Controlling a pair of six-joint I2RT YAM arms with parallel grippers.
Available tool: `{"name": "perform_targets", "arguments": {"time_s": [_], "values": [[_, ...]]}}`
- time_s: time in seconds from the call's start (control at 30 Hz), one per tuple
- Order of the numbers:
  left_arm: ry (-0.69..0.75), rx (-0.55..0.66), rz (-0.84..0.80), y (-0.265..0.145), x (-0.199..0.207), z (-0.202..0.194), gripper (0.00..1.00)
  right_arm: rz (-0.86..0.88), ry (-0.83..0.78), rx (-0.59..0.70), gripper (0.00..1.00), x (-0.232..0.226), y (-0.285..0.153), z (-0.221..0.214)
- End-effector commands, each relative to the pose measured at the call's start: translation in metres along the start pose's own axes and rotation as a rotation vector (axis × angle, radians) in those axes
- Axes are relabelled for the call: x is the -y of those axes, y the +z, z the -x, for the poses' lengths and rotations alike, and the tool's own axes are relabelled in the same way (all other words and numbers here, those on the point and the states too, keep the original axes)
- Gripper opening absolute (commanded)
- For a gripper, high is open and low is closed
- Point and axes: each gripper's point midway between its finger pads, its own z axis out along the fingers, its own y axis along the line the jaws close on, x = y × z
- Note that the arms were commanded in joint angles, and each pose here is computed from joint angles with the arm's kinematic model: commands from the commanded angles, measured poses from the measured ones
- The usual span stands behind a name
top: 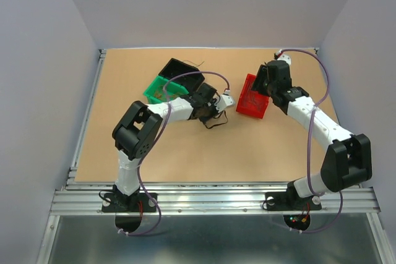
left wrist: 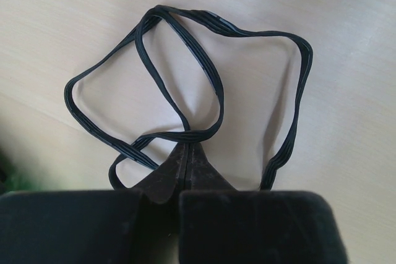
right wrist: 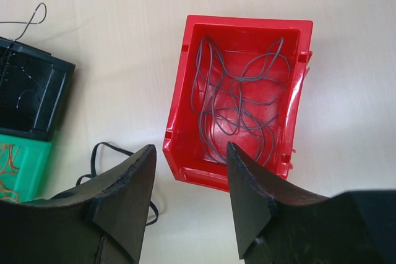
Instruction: Untangle the cables
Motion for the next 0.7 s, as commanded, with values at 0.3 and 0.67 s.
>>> {"name": "perform_targets", "arguments": {"time_s": [0.3,0.67], "values": [[-0.150,0.451,0.242,-0.130,-0.106,0.097,0.00,0.042,0.019,0.076,0.54,-0.006,-0.009,0.013],[-0.247,0.644,0.371,-0.190,-0.224,0.132,0.00,0.043,0.018,0.078,0.54,-0.006,-0.008,0.013]]}}
